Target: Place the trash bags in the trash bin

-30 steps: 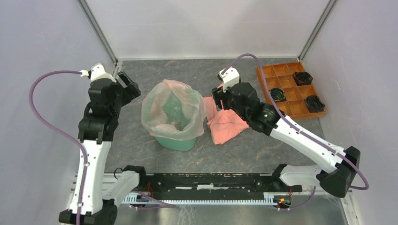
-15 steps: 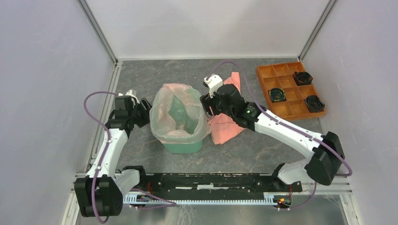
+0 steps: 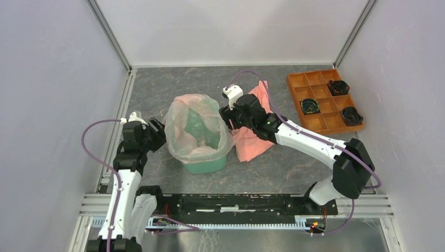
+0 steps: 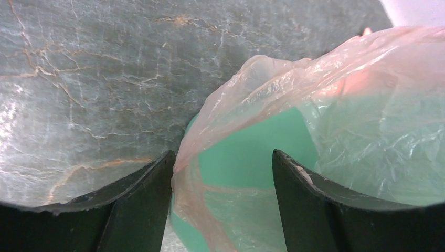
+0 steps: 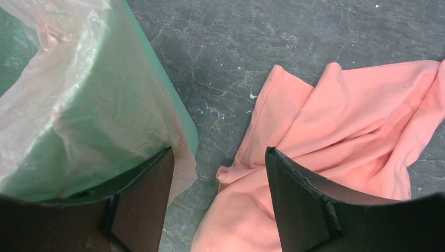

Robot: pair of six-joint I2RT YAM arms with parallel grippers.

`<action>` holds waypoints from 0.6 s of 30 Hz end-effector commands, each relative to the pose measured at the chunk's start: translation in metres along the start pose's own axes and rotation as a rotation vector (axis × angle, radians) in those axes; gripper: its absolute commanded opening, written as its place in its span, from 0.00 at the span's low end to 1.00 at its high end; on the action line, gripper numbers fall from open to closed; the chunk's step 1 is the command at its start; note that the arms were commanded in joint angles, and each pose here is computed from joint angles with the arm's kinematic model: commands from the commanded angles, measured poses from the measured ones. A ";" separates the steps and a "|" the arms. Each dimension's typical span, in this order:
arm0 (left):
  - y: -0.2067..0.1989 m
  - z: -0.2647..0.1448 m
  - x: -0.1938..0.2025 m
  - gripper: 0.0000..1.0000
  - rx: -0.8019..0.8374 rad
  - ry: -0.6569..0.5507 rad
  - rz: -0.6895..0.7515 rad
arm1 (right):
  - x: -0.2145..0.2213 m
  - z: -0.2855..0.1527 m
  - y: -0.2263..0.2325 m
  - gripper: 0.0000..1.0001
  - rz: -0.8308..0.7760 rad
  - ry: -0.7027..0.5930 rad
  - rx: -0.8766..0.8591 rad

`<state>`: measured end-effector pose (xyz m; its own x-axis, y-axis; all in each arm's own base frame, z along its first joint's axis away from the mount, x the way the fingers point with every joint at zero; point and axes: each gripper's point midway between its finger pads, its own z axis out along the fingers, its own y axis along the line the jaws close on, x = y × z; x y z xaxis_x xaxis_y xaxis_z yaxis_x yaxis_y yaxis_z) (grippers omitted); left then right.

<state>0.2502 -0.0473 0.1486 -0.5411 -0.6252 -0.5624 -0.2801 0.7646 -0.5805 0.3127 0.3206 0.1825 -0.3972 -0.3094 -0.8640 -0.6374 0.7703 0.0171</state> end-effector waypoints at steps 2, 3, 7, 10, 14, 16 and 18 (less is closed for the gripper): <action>-0.021 -0.013 0.013 0.78 0.101 0.020 -0.160 | -0.026 -0.007 0.015 0.72 -0.025 -0.061 -0.047; -0.018 -0.017 0.010 0.82 0.083 0.000 -0.161 | -0.026 -0.008 0.013 0.72 -0.026 -0.055 -0.039; -0.011 -0.044 -0.007 0.91 0.014 -0.108 -0.159 | -0.029 -0.021 -0.002 0.72 -0.053 -0.061 0.033; -0.002 -0.064 -0.018 0.95 -0.049 -0.197 -0.200 | -0.032 -0.032 -0.012 0.73 -0.065 -0.081 0.081; 0.016 -0.079 -0.031 0.95 -0.146 -0.295 -0.232 | -0.035 -0.040 -0.014 0.73 -0.072 -0.090 0.089; 0.014 -0.078 -0.033 0.94 -0.142 -0.294 -0.203 | -0.035 -0.041 -0.014 0.73 -0.071 -0.088 0.083; 0.014 -0.073 -0.031 0.89 -0.149 -0.265 -0.195 | -0.034 -0.042 -0.013 0.73 -0.069 -0.087 0.077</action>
<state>0.2055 -0.0141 0.2044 -0.2562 -0.7589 -0.5987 -0.4202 0.6452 -0.6381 0.3083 0.2980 0.2158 -0.3292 -0.3304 -0.8846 -0.6041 0.7937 -0.0716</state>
